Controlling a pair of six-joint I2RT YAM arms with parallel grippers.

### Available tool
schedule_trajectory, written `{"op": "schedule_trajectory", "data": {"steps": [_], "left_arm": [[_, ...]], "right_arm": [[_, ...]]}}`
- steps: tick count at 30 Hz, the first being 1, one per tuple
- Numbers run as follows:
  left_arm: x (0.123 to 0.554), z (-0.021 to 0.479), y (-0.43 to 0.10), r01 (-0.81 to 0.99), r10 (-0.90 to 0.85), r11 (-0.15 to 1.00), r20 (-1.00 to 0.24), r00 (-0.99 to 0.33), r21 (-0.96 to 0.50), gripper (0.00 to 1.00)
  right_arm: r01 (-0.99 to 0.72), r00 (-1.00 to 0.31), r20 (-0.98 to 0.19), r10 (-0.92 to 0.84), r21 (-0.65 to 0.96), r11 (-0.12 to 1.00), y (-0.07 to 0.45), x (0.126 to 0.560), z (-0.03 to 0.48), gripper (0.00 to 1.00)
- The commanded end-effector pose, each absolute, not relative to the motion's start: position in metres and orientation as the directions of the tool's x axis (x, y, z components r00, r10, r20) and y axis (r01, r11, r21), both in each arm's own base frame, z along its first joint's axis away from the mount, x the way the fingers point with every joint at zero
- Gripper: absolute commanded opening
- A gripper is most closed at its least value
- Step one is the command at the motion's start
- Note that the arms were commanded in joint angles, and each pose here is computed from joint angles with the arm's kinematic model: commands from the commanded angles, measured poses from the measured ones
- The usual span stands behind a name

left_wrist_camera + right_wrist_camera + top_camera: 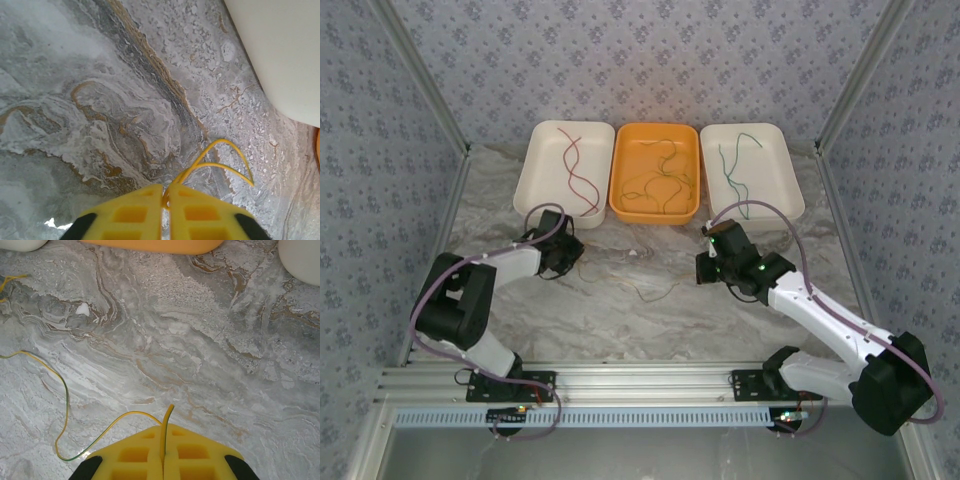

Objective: Untangle the cables

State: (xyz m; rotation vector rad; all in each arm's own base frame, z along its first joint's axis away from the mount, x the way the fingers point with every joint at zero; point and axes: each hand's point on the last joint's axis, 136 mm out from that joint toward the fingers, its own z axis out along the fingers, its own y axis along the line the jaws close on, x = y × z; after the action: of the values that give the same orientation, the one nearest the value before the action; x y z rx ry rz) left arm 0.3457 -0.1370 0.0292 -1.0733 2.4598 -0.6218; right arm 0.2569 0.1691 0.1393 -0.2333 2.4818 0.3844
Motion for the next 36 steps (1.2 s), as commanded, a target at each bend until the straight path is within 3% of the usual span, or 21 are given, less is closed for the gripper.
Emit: {"op": "schedule_trajectory", "data": {"steps": [1,8,20,33,36], "left_arm": [[0.357,0.035,-0.139,-0.574,-0.763,0.603,-0.191,-0.617,-0.553,0.06],[0.355,0.056,-0.128,-0.560,-0.766,0.614,-0.249,-0.593,-0.556,0.00],[0.344,0.138,-0.072,-0.492,-0.810,0.554,-0.298,-0.505,-0.671,0.00],[0.329,0.184,-0.051,-0.365,-0.814,0.415,-0.161,-0.558,-0.833,0.00],[0.324,0.186,-0.054,-0.348,-0.792,0.438,-0.173,-0.585,-0.829,0.00]], "right_arm": [[-0.250,-0.798,-0.600,-0.061,0.237,0.939,0.171,0.255,0.141,0.00],[-0.236,-0.792,-0.608,-0.056,0.221,0.946,0.166,0.256,0.144,0.00],[-0.086,-0.758,-0.648,0.071,0.207,0.975,0.119,0.263,0.162,0.00],[0.073,-0.667,-0.701,0.253,0.277,0.958,0.062,0.282,0.201,0.00],[0.098,-0.640,-0.711,0.291,0.301,0.949,0.050,0.288,0.209,0.00]]}}
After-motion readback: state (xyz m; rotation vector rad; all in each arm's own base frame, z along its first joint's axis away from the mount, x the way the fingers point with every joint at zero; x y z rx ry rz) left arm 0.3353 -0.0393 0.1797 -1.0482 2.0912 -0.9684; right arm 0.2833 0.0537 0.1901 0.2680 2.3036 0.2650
